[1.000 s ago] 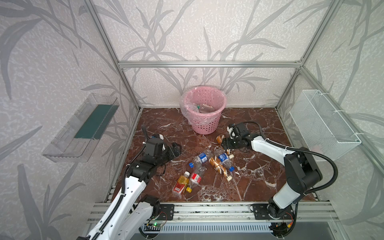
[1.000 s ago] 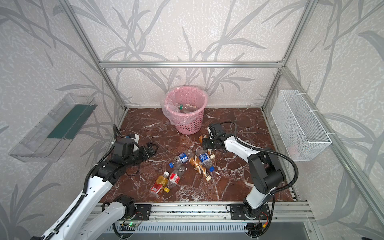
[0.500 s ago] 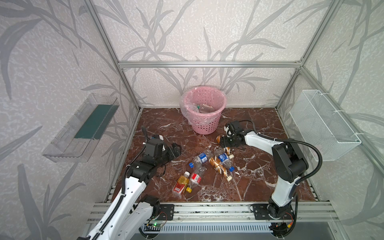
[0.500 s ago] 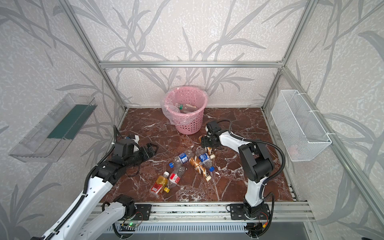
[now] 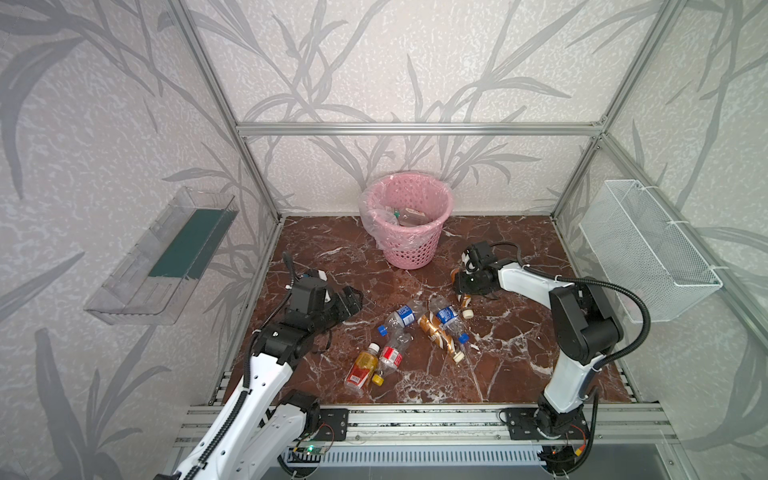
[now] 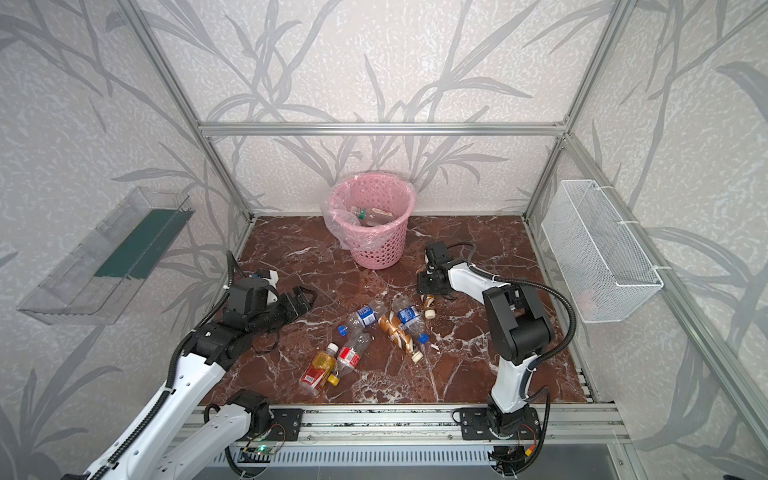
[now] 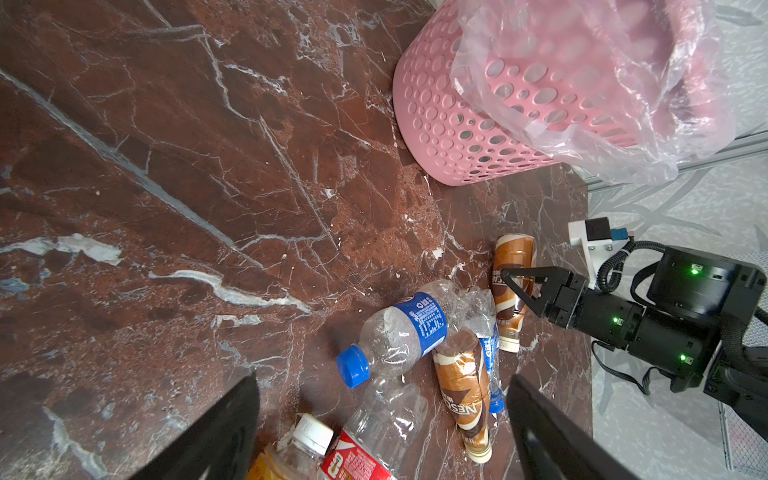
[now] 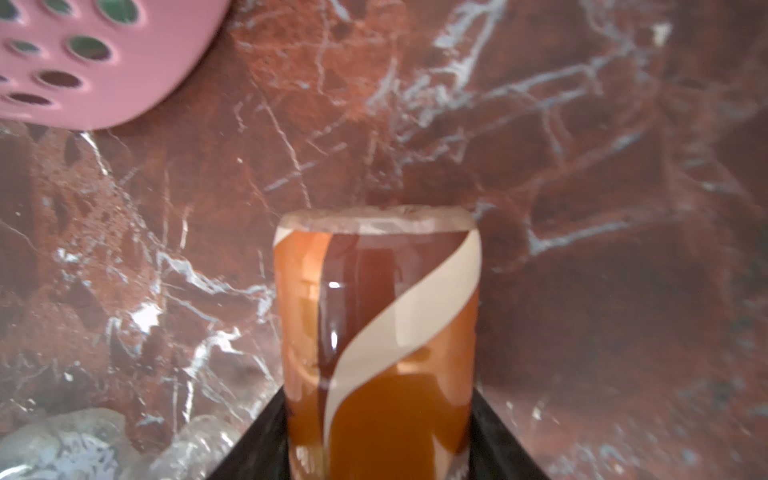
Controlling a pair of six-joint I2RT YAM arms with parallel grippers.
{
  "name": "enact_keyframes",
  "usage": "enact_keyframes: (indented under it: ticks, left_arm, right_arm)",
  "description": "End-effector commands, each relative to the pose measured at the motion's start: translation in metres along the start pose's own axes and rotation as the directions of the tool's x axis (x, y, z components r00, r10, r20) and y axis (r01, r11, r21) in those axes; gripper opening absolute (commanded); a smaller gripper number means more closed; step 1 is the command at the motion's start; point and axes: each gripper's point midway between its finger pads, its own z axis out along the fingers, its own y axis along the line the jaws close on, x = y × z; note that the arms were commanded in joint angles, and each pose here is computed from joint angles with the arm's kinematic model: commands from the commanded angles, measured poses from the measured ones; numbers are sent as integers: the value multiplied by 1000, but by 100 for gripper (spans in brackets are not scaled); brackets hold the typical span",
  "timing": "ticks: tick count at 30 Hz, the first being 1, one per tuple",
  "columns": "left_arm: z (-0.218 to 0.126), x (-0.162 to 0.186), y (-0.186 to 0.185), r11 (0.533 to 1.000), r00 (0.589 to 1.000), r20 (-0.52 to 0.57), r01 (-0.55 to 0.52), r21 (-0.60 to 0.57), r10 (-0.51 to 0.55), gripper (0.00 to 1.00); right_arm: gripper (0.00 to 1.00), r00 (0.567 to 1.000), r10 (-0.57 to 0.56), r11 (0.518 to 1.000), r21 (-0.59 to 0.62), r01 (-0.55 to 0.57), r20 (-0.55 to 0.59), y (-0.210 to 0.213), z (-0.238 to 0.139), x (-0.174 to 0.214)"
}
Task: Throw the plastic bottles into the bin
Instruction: 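Lift the coffee bottle with the right gripper and drop it into the bin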
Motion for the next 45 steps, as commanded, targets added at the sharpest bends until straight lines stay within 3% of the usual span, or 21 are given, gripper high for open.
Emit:
enact_keyframes:
  ticks: [1, 17, 30, 35, 38, 41, 45]
  left_arm:
    - [-1, 0, 5, 1000, 1000, 12, 4, -12, -4, 92]
    - [6, 3, 6, 1000, 1000, 1, 6, -7, -6, 92]
    - [15, 2, 2, 1000, 1000, -14, 11, 4, -11, 92]
    - [15, 1, 0, 1000, 1000, -17, 8, 7, -8, 92]
    - [14, -1, -2, 1000, 1000, -15, 6, 10, -6, 92]
    - [12, -4, -4, 1000, 1000, -8, 6, 10, -6, 92]
    - [9, -16, -19, 999, 1000, 8, -1, 33, 1, 92]
  right_arm:
    - [55, 999, 30, 998, 47, -30, -14, -17, -16, 12]
    - [53, 997, 42, 995, 88, -36, -67, -42, -73, 86]
    - [53, 993, 44, 999, 8, -43, -112, -29, -94, 137]
    - [53, 999, 29, 998, -55, -31, -42, -12, -114, 116]
    - [53, 999, 7, 995, -98, -2, 50, 5, -141, 83]
    - [53, 977, 13, 984, -176, 25, 211, 34, -181, 28]
    - [54, 916, 40, 950, -298, 89, 400, 96, -256, -74]
